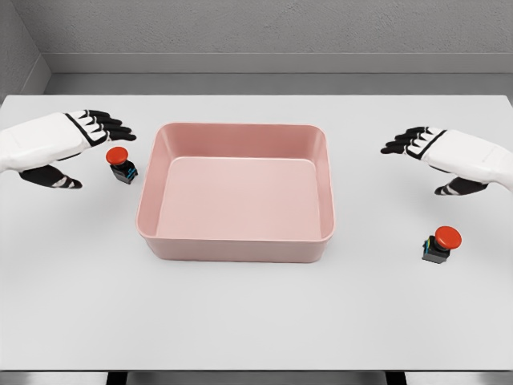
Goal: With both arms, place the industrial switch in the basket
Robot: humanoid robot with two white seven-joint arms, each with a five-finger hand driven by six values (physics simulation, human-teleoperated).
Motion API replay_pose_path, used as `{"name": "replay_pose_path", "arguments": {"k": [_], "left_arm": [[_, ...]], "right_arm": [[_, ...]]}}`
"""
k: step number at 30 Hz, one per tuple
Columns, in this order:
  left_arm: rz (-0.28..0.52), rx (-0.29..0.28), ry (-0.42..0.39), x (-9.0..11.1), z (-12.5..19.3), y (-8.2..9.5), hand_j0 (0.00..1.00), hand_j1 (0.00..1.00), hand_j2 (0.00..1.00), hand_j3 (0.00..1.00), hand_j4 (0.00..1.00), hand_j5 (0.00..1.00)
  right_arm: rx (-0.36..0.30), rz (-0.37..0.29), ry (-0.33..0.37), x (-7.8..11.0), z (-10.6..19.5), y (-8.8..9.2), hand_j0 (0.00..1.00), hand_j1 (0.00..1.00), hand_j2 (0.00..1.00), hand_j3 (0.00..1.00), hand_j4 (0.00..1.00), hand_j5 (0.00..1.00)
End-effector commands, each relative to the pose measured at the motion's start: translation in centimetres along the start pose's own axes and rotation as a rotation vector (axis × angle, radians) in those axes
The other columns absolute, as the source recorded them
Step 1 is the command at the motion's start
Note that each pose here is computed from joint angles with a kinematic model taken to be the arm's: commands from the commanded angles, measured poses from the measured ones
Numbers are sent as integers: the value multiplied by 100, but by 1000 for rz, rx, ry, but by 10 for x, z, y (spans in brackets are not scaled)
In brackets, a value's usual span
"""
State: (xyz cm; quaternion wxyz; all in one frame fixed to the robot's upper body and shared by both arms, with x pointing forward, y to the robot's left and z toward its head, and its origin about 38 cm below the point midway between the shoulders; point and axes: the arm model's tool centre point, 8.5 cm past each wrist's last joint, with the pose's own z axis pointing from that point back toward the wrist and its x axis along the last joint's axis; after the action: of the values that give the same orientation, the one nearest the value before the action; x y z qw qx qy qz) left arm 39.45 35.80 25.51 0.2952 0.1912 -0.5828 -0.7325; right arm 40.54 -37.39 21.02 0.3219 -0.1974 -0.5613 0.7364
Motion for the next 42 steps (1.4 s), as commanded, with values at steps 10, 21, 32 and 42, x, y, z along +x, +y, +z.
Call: {"name": "replay_pose_path", "arguments": {"k": [10,21,32,42], "left_arm": [[61,-22,170,-25,-1,-5,100,100,100,100,100,100],[1,-116,225,-15,-51,-23,100,100,100,100,100,100],[20,-152,257,-25,-59,-43,100,100,100,100,100,100],[-6,-164,269,-26,-59,-44,93,93,93,93,93,93]], "right_arm": [[65,80,92,-22,28,-4,100,100,100,100,100,100],[202,120,91,-13,63,7,100,100,100,100,100,100],[289,134,38,7,73,19,100,100,100,100,100,100],[304,130,-54,34,61,29,100,100,100,100,100,100]]}}
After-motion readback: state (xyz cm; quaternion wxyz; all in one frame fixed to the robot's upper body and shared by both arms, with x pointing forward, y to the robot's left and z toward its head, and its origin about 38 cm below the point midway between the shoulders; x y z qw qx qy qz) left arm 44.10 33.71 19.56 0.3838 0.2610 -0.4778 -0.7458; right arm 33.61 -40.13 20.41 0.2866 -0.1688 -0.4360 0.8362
